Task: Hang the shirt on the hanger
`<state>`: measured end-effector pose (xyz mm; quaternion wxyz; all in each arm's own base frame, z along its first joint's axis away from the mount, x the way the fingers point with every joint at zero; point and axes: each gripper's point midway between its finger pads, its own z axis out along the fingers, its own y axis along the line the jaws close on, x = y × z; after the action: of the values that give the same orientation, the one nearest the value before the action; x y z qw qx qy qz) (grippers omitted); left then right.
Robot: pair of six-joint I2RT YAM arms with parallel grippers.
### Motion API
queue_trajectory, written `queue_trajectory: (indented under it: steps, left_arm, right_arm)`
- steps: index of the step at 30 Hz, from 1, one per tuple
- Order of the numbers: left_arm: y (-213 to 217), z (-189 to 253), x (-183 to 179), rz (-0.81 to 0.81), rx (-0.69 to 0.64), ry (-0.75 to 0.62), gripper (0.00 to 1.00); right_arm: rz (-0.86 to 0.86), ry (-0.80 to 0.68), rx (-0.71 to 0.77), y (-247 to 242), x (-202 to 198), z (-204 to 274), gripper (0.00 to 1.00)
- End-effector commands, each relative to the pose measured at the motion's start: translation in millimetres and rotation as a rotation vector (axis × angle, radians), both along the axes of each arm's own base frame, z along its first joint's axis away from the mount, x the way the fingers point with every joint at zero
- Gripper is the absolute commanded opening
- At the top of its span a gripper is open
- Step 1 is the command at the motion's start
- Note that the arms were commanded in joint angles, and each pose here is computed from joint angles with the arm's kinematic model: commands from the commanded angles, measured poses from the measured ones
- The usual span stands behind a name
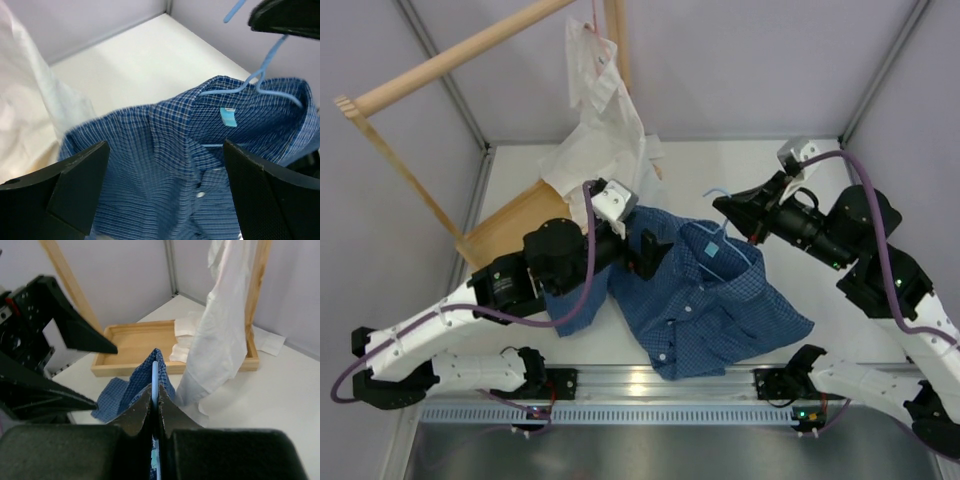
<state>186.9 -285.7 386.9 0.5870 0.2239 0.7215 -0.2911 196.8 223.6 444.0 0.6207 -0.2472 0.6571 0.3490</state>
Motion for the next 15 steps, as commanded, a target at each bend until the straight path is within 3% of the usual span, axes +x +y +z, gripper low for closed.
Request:
queue_trajectory:
  steps: [1, 3, 4, 7, 12, 15]
  left_arm:
    - [0, 23, -21, -0.237, 0.152, -0.286, 0.98]
    - [-11, 10, -40, -0.396, 0.202, -0.352, 0.96]
    - [-22, 7, -64, -0.573, 0.216, -0.428, 0.95]
    - [-31, 8, -89, -0.742, 0.21, -0.511, 0.9]
    - [-44, 12, -96, -0.828, 0.226, -0.565, 0.88]
    - [-53, 6, -100, -0.884, 0.244, -0.538, 0.81]
  right_arm:
    - [0.154, -0.075, 0.035, -4, -43, 23, 0.0]
    - [0.261, -0.072, 0.009, -2, -65, 18, 0.0]
    - [0.29, -0.078, 0.007, -3, -73, 19, 0.0]
    - [0.366, -0.097, -0.013, -8, -94, 20, 0.0]
    - [0.447, -0.079, -0.043, -8, -111, 19, 0.0]
    - [0.461, -0.086, -0.037, -10, -115, 24, 0.0]
